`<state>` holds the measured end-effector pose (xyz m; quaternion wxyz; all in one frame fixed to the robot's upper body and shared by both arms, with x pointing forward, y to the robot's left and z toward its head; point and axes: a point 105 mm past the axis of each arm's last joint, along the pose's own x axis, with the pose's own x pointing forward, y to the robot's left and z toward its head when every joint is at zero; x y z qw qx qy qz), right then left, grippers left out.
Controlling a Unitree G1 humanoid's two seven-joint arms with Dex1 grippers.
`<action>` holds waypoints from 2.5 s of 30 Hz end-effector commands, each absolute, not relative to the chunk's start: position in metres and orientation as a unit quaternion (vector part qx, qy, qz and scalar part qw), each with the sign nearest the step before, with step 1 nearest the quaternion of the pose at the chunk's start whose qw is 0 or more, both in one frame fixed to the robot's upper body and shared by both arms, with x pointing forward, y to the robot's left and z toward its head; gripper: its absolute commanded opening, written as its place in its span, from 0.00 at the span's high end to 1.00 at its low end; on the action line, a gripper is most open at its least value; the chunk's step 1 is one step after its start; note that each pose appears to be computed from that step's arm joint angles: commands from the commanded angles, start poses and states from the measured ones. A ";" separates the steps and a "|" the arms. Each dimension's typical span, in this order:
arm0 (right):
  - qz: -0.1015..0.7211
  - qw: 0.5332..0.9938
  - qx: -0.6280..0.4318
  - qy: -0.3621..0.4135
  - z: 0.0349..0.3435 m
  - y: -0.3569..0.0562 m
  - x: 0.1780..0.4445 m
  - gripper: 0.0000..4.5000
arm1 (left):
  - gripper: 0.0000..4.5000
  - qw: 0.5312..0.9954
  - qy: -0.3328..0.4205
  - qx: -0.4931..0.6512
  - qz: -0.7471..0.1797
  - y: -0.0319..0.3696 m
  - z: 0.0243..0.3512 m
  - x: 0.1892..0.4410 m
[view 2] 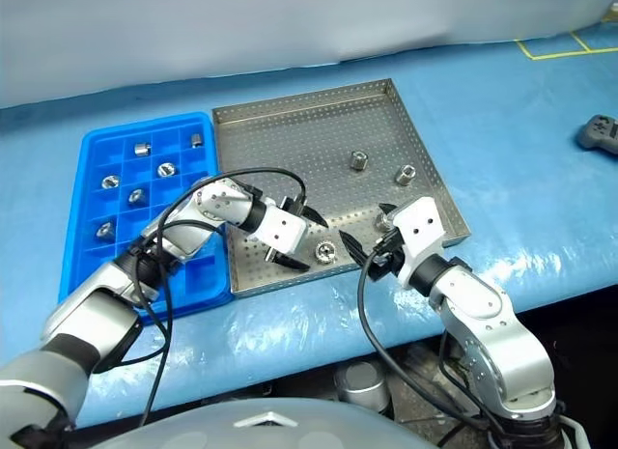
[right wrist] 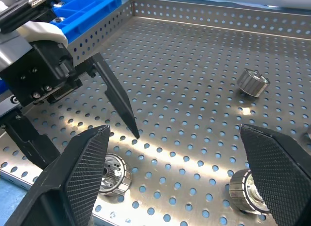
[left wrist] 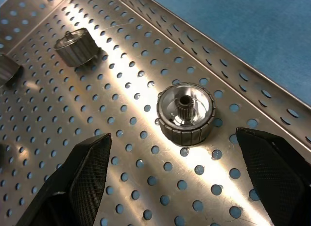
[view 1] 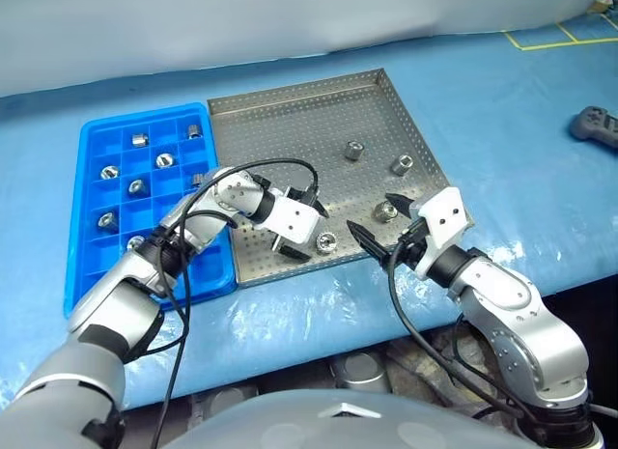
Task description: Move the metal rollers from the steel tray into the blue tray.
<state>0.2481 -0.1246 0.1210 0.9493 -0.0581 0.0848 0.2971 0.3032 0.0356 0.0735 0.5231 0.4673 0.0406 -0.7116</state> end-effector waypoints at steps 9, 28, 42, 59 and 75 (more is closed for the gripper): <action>0.283 0.956 -0.059 0.054 0.133 -0.123 0.246 0.00 | 0.01 0.481 0.021 0.492 -0.725 0.017 0.070 0.306; 0.297 0.952 -0.057 0.043 0.136 -0.112 0.251 0.00 | 0.62 0.617 0.026 0.392 -0.682 0.026 0.102 0.326; 0.478 0.876 -0.058 -0.002 0.156 -0.034 0.262 0.00 | 0.62 0.963 -0.092 0.174 -0.185 0.161 0.190 0.325; 0.641 0.765 -0.067 -0.022 0.154 0.035 0.248 0.00 | 0.62 0.981 0.084 0.077 0.155 0.247 0.110 0.221; 0.598 0.800 -0.051 -0.007 0.149 0.020 0.254 0.00 | 0.01 0.989 0.105 0.045 0.092 0.219 0.099 0.235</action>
